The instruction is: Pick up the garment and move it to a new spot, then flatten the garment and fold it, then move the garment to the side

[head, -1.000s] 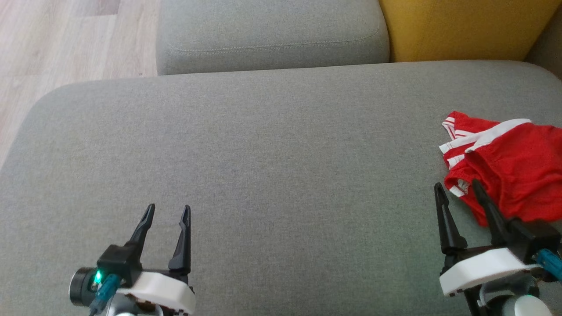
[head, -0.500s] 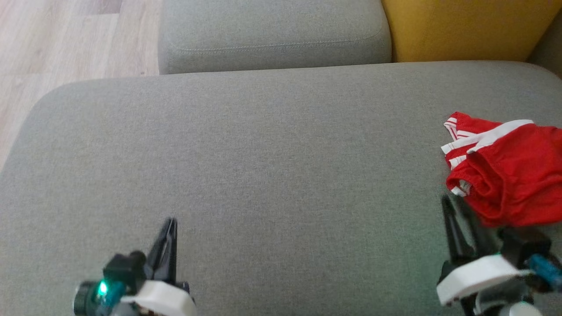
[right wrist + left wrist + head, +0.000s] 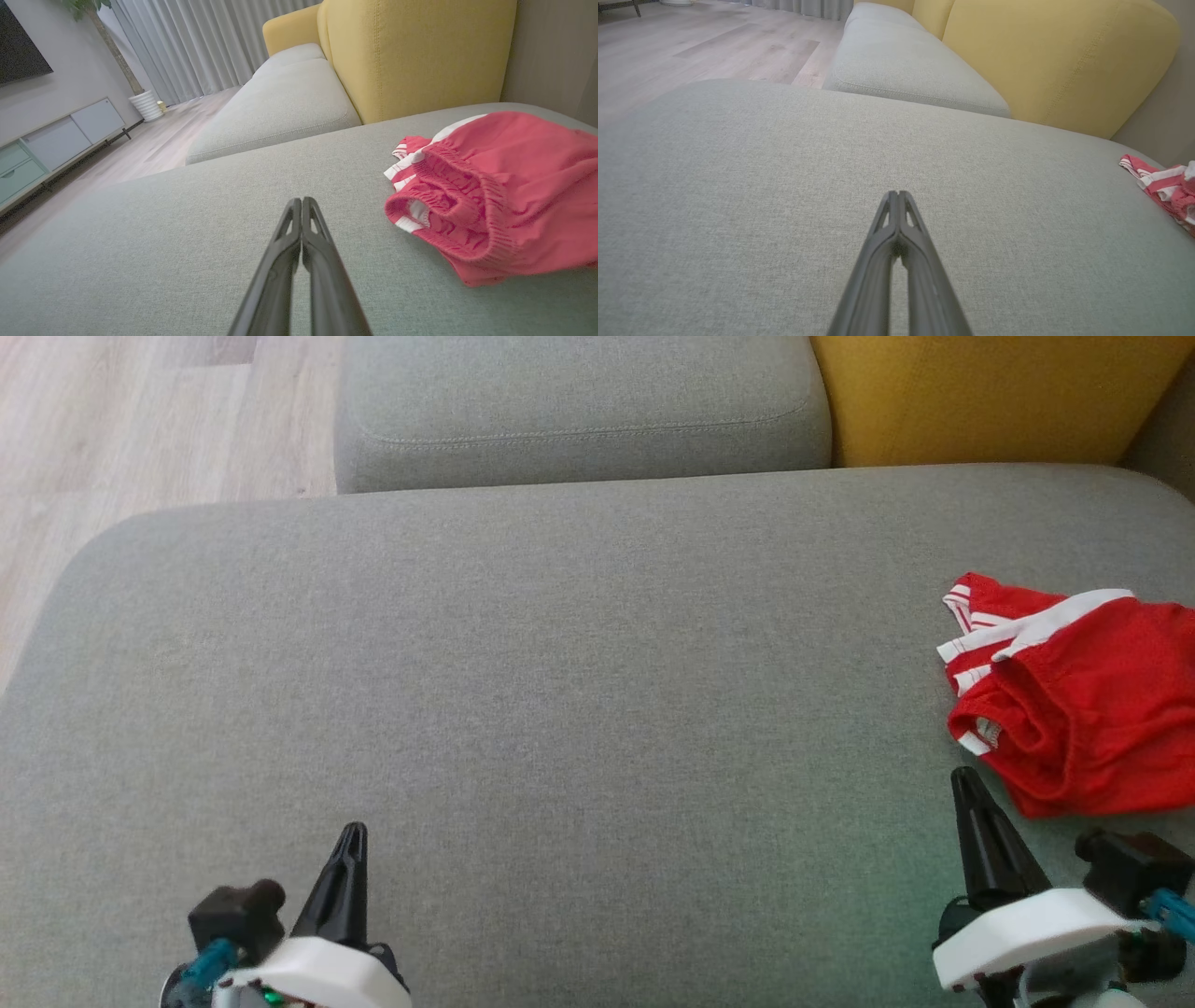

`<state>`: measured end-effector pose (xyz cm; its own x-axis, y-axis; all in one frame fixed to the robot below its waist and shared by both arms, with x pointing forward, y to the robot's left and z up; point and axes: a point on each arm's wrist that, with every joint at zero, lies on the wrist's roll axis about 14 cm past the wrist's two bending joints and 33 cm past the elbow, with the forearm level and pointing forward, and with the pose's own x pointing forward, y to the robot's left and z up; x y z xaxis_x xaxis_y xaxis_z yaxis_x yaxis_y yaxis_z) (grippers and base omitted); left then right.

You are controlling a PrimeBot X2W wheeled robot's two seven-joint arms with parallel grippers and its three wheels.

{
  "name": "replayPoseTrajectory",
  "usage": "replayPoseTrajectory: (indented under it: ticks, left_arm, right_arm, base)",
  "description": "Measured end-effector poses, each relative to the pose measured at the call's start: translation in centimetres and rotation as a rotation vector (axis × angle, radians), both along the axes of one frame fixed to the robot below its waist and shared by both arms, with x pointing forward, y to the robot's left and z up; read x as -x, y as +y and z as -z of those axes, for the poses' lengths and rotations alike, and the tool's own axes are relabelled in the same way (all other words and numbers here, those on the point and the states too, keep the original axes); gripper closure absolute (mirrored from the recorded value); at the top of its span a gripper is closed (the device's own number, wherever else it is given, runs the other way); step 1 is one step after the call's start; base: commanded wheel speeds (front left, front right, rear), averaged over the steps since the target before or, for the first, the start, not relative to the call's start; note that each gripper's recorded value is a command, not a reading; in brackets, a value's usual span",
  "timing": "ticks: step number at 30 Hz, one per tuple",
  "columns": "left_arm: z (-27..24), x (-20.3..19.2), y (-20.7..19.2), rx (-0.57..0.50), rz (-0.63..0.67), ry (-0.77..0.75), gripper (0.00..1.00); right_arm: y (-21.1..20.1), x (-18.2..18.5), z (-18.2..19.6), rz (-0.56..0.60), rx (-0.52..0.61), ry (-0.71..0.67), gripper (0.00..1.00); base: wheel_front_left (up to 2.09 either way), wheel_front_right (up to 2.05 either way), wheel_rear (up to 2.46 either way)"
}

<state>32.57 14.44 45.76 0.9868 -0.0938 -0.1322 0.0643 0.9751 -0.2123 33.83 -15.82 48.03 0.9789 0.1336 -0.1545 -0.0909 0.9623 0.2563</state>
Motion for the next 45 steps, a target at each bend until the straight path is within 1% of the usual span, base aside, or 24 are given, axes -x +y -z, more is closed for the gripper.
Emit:
replayPoseTrajectory:
  ticks: [37,45]
  left_arm:
    - [0.7,-1.4,1.7,0.427,-0.111,0.105,1.00]
    - [0.4,-1.8,2.1,0.514,-0.130,0.103,1.00]
  right_arm:
    - [-0.9,-1.1,0.2,0.087,-0.438,0.028,1.00]
    - [-1.2,-1.4,0.2,0.107,-0.521,0.030,1.00]
  base:
    - [0.00,0.00,0.00]
    - [0.00,0.00,0.00]
